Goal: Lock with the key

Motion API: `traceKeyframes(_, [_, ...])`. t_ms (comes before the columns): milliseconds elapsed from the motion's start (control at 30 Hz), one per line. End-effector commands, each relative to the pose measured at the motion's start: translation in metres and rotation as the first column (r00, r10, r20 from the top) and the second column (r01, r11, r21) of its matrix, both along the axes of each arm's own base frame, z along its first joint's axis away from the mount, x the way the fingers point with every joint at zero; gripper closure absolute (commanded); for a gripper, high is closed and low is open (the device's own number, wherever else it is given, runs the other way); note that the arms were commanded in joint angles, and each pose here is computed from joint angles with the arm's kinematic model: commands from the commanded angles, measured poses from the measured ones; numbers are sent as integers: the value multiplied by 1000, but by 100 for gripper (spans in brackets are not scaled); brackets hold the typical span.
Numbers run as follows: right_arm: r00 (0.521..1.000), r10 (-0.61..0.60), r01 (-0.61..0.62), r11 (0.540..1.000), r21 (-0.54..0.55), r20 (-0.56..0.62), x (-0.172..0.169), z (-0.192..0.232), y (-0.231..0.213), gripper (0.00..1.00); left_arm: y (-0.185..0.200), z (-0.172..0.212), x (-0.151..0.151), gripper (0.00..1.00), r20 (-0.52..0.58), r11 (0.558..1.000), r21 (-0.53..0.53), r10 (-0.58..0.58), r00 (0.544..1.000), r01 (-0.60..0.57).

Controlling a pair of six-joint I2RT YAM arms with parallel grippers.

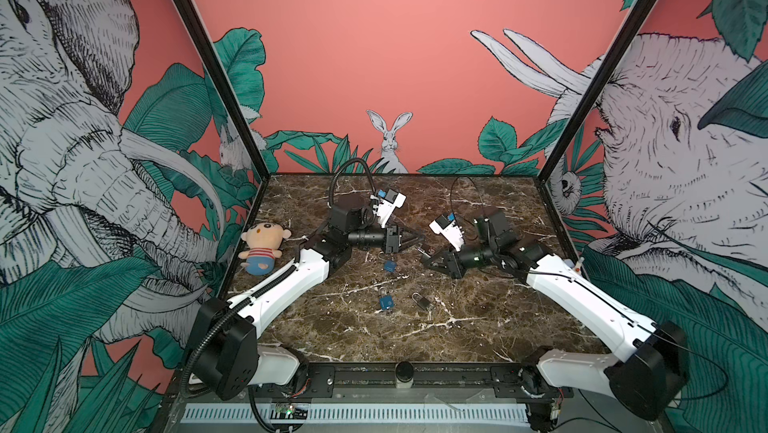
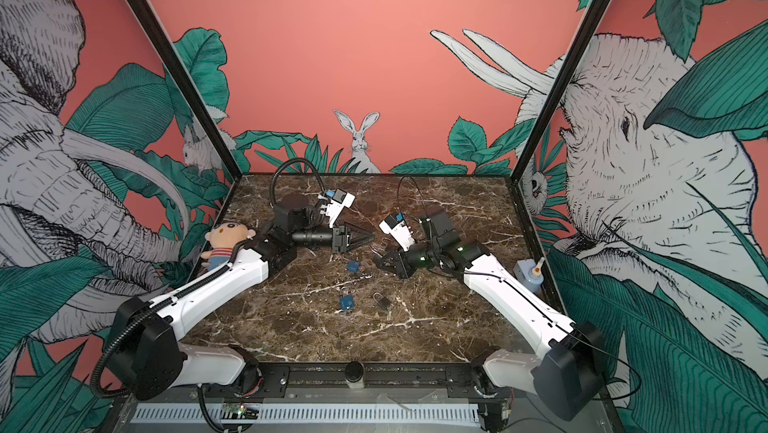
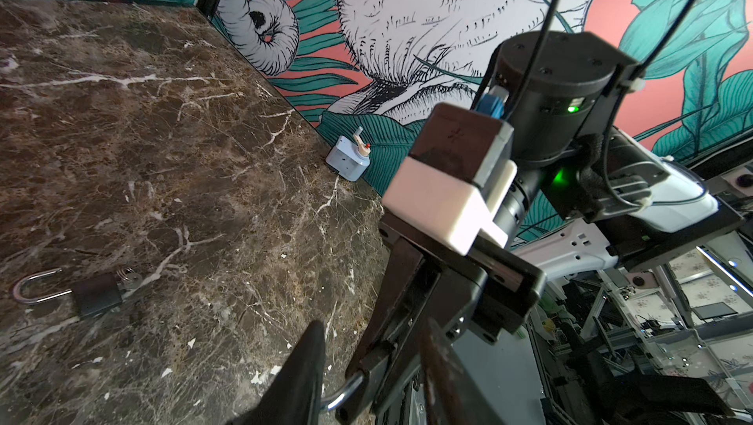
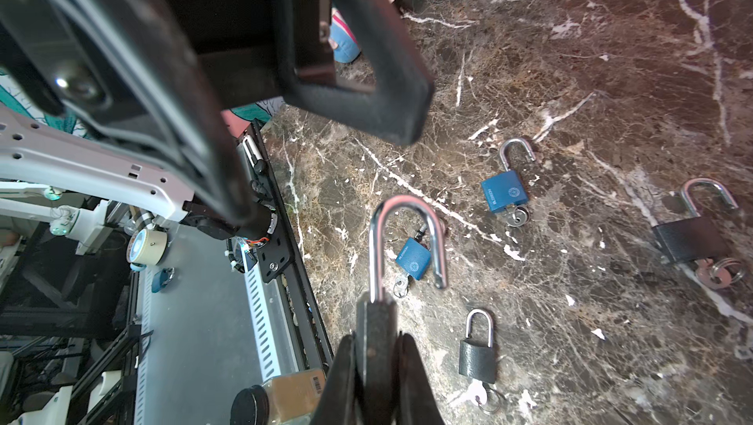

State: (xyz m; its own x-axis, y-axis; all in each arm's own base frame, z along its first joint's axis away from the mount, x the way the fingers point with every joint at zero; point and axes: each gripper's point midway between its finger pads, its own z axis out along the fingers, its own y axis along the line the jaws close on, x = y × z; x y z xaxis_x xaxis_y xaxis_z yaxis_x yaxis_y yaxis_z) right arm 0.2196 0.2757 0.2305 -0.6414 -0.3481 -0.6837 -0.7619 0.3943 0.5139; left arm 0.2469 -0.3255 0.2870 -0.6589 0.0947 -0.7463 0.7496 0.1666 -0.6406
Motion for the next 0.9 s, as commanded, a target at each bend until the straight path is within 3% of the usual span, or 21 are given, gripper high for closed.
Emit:
traceKeyframes(0, [998,32,-35,997,67,45,4,24,8,100,0,-6,-7,60,-20,999,6,-32,999,32])
traceKeyframes(867, [999,43,-45,993,109,17,9,33,6,100,7,-19,-13,69,-30,999,41,-25,999,26])
